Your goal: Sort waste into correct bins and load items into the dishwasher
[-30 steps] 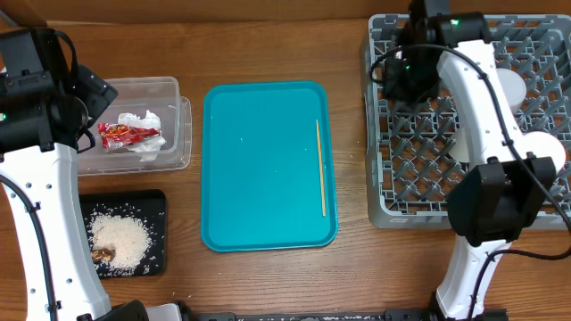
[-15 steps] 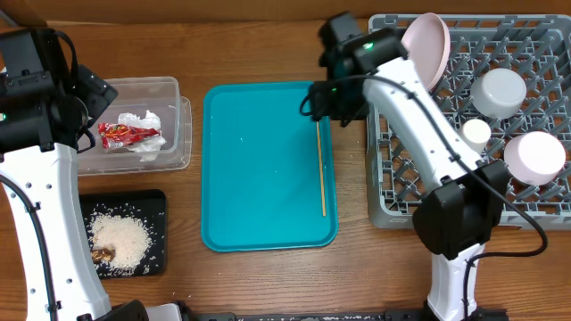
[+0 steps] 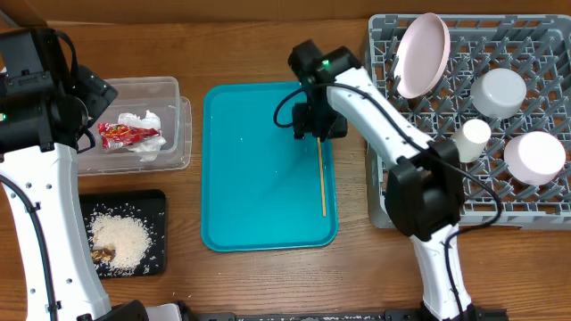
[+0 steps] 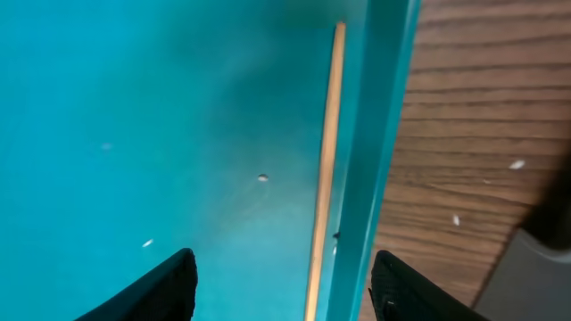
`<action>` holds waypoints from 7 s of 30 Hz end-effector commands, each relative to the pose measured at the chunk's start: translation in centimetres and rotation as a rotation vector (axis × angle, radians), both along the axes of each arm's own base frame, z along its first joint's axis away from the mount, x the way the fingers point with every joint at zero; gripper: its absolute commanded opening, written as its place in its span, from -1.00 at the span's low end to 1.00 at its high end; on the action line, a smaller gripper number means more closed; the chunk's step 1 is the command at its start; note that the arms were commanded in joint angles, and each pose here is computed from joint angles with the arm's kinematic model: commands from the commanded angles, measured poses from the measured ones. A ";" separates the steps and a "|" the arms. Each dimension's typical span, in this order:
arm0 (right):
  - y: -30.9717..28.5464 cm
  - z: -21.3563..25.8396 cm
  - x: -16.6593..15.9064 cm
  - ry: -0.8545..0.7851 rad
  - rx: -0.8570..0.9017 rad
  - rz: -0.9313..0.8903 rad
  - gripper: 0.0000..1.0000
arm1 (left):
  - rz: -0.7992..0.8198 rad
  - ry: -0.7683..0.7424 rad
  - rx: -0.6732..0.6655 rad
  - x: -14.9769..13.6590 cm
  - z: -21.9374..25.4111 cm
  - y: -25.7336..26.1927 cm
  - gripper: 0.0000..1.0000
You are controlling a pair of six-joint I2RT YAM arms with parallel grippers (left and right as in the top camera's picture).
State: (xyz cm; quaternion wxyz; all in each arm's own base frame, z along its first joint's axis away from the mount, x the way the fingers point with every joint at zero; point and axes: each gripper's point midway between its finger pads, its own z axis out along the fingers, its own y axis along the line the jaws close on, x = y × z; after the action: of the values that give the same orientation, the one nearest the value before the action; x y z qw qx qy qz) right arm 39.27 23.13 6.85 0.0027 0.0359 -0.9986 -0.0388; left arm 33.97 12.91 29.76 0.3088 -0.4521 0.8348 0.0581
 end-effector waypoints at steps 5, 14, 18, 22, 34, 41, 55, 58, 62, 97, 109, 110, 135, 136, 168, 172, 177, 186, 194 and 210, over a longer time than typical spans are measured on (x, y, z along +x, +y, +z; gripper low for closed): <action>-0.5 -3.4 -0.7 0.039 -0.027 -0.011 0.29 | -0.010 -0.006 0.004 0.2 0.2 0.0 1.00; -0.3 -6.7 -2.5 0.082 -0.032 -0.012 0.24 | -0.010 -0.005 0.004 0.2 0.2 0.0 1.00; 0.3 -7.5 -3.3 0.086 -0.036 0.005 0.18 | -0.010 -0.006 0.004 0.2 0.2 0.0 1.00; 0.4 -8.3 -3.8 0.076 -0.069 -0.024 -0.20 | -0.010 -0.005 0.004 0.2 0.2 0.0 1.00; 1.4 -5.9 -4.0 0.080 -0.081 -0.050 -0.92 | -0.010 -0.006 0.004 0.2 0.2 0.0 1.00; -0.9 4.5 0.8 -0.049 -0.009 -0.038 -0.92 | -0.010 -0.006 0.004 0.2 0.2 0.0 1.00; -15.2 16.1 7.3 -0.323 0.032 -0.104 -0.92 | -0.010 -0.006 0.004 0.2 0.2 0.0 0.99; -16.5 15.0 7.8 -0.314 0.023 -0.118 -0.92 | -0.010 -0.006 0.004 0.2 0.2 0.0 0.99; -16.9 13.1 8.4 -0.294 0.018 -0.128 -0.89 | -0.010 -0.006 0.004 0.2 0.2 0.0 1.00; -16.3 22.6 -3.0 -0.301 0.151 -0.247 -0.44 | -0.010 -0.005 0.004 0.2 0.2 0.0 1.00; -15.9 21.2 -13.0 -0.241 0.180 -0.211 -0.24 | -0.010 -0.005 0.004 0.2 0.2 0.0 1.00; -16.0 21.0 -13.5 -0.236 0.179 -0.211 -0.12 | -0.010 -0.005 0.004 0.2 0.2 0.0 0.99; -14.2 15.1 -23.8 -0.025 0.337 -0.268 1.00 | -0.010 -0.006 0.004 0.2 0.2 0.0 1.00; -14.3 15.7 -24.2 -0.061 0.348 -0.269 1.00 | -0.010 -0.005 0.004 0.2 0.2 0.0 1.00; -13.7 22.1 -23.5 -0.822 0.491 0.041 1.00 | -0.010 -0.005 0.004 0.2 0.2 0.0 1.00; -13.6 21.7 -22.9 -0.976 0.517 0.071 1.00 | -0.010 -0.006 0.004 0.2 0.2 0.0 1.00; -13.4 20.5 -21.7 -1.131 0.543 0.099 1.00 | -0.010 -0.005 0.004 0.2 0.2 0.0 0.99; -12.3 17.4 -19.4 -1.264 0.600 0.156 1.00 | -0.010 -0.005 0.004 0.2 0.2 0.0 0.99; -12.3 16.4 -19.1 -1.382 0.616 0.180 1.00 | -0.010 -0.005 0.004 0.2 0.2 0.0 1.00; -13.6 14.2 -17.5 -1.518 0.564 0.128 1.00 | -0.010 -0.006 0.004 0.2 0.2 0.0 0.99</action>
State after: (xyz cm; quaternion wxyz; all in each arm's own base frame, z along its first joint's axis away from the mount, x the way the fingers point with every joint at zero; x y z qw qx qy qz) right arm 21.35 10.30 21.33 -0.6677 0.1220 -0.6829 -0.2701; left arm 33.99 12.87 29.75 0.3085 -0.4518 0.8351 0.0568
